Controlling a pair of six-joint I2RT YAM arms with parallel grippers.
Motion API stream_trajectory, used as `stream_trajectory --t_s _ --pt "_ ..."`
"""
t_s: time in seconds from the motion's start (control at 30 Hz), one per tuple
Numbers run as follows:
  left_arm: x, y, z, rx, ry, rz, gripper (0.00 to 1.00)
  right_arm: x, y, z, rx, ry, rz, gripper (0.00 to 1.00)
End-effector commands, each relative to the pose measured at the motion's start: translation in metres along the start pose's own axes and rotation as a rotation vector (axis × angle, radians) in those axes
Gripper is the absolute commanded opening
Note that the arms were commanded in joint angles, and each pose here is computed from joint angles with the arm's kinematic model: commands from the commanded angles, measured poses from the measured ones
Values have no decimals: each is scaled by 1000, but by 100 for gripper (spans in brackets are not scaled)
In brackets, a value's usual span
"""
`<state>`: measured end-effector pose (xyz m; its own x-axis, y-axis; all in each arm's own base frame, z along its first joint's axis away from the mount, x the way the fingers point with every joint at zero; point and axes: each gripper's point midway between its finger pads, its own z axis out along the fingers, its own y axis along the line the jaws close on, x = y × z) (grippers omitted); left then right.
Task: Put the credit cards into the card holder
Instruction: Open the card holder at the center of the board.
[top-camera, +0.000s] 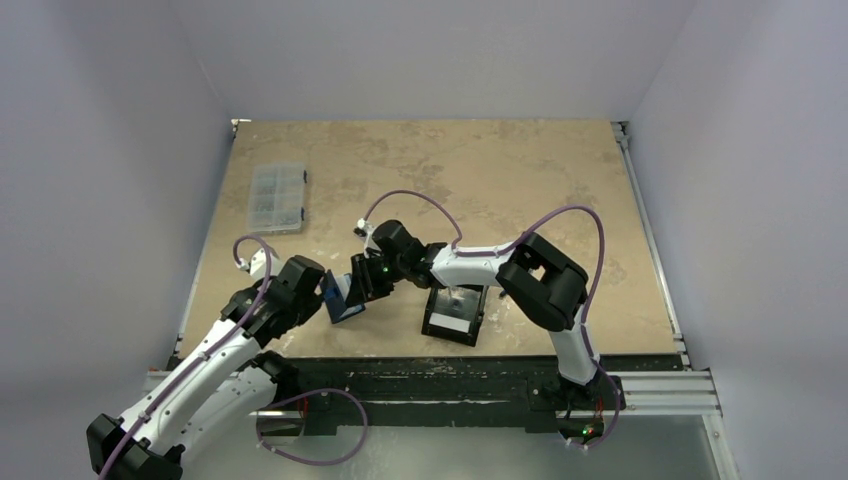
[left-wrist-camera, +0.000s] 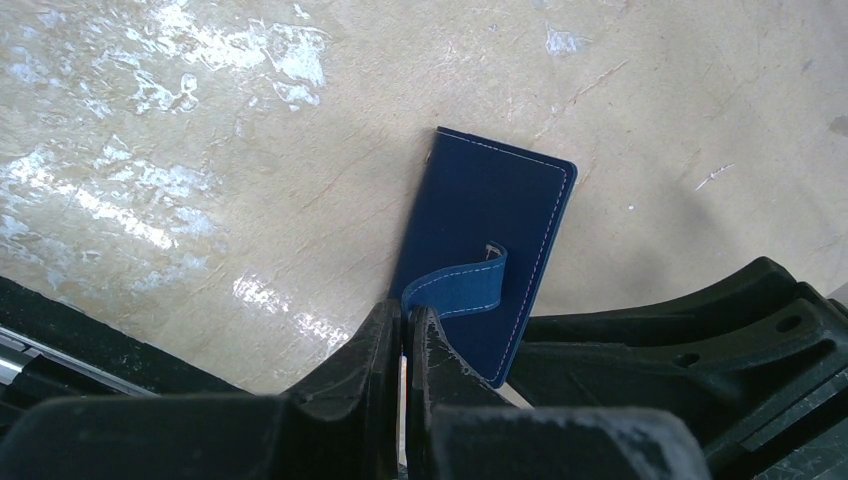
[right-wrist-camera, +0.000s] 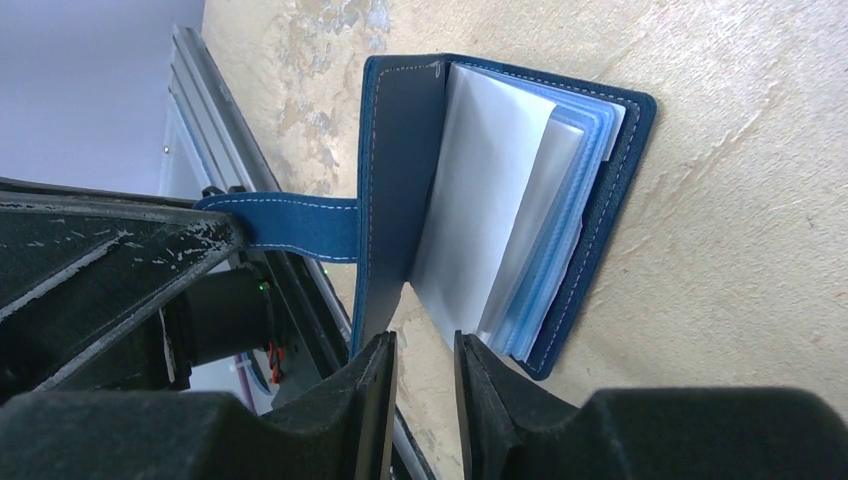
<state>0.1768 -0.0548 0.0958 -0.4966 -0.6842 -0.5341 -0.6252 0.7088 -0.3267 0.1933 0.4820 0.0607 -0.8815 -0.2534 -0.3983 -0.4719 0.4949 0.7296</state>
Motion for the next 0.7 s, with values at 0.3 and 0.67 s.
stream_trajectory --t_s 0.3,0.67 --pt "-2 -1 -1 14 -8 -21 0 -1 16 -11 -56 -35 -16 50" --pt "-1 -2 -2 18 -6 -22 0 1 13 0 -68 -14 -3 40"
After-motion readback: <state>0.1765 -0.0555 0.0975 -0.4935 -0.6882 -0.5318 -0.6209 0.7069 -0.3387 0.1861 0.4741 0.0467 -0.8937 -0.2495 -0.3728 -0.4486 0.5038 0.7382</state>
